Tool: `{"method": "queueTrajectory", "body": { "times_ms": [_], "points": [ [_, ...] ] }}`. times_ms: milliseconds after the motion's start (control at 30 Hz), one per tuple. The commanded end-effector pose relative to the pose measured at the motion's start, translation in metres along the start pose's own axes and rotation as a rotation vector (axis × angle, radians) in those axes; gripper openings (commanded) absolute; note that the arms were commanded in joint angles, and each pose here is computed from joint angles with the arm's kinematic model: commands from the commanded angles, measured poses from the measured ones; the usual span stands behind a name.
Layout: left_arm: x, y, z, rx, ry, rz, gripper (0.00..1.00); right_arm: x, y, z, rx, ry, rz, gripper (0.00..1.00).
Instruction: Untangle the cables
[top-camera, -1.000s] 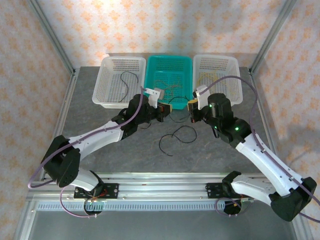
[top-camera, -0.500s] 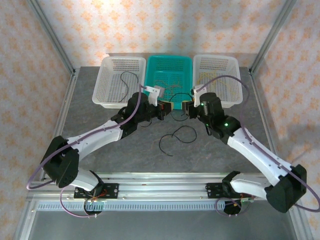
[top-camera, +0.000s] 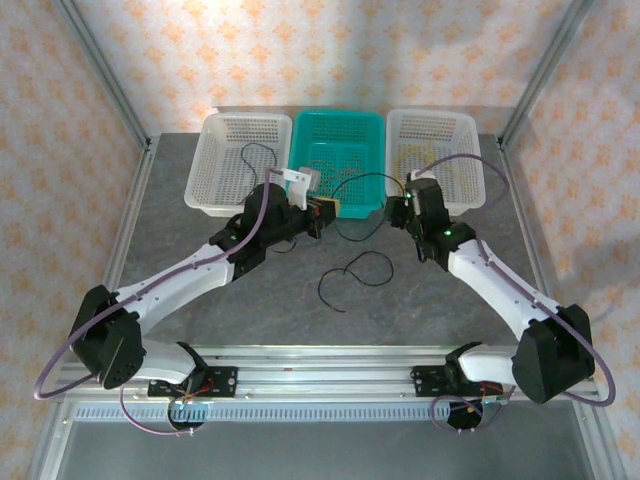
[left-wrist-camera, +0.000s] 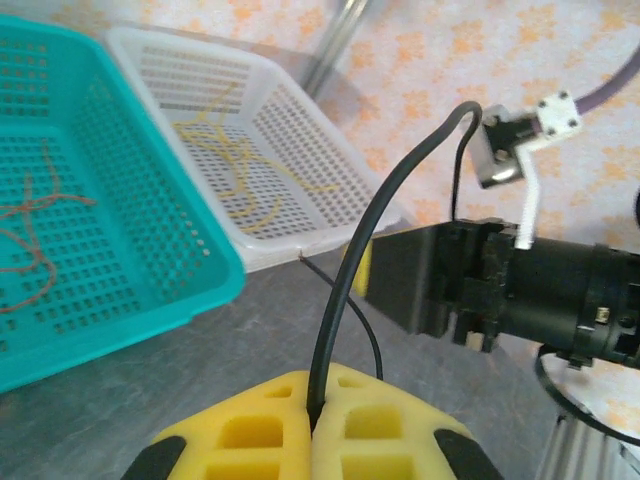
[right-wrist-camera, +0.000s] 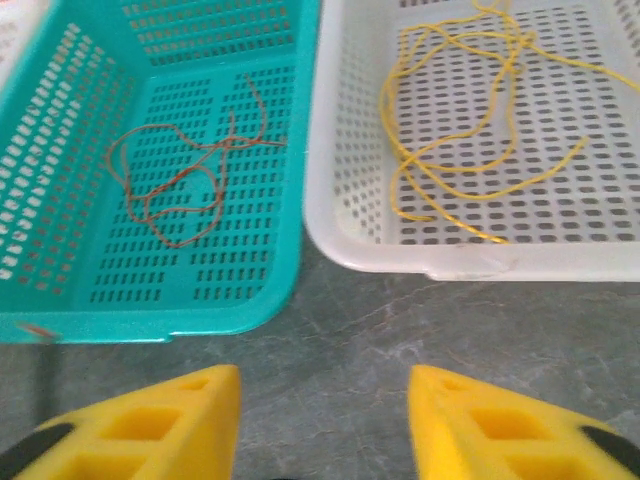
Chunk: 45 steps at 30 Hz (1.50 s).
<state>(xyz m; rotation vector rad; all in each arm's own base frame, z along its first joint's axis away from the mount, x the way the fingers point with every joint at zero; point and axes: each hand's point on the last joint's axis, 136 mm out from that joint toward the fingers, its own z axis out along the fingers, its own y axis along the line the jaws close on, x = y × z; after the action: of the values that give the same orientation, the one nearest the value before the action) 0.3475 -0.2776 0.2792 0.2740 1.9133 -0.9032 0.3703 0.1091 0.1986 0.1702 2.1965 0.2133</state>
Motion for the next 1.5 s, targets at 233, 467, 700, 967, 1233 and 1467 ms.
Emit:
{"method": "queueTrajectory", "body": {
  "times_ms": [233,467,700,967,1233,1467],
  "points": [
    [-0.049,0.053,-0.048,-0.214,-0.127,-0.004,0.0,-0.014,-0.023,-0.009,0.066,-0.066,0.082,0.64],
    [-0.074,0.11,-0.085,-0.385,-0.205,-0.04,0.0,-0.026,-0.006,-0.011,-0.016,-0.128,0.045,1.0],
    [-0.08,0.173,-0.106,-0.527,-0.232,-0.075,0.0,-0.022,0.019,-0.013,-0.131,-0.159,0.09,1.0],
    [-0.081,0.248,-0.106,-0.59,-0.268,-0.204,0.0,0.011,0.099,-0.022,-0.331,-0.125,-0.031,1.0],
    [-0.079,0.293,-0.062,-0.473,-0.238,-0.299,0.0,0.026,0.146,-0.029,-0.423,-0.102,-0.078,1.0],
    [-0.058,0.348,-0.035,-0.613,-0.102,-0.38,0.0,0.031,0.142,-0.031,-0.395,-0.105,-0.109,1.0]
  ]
}}
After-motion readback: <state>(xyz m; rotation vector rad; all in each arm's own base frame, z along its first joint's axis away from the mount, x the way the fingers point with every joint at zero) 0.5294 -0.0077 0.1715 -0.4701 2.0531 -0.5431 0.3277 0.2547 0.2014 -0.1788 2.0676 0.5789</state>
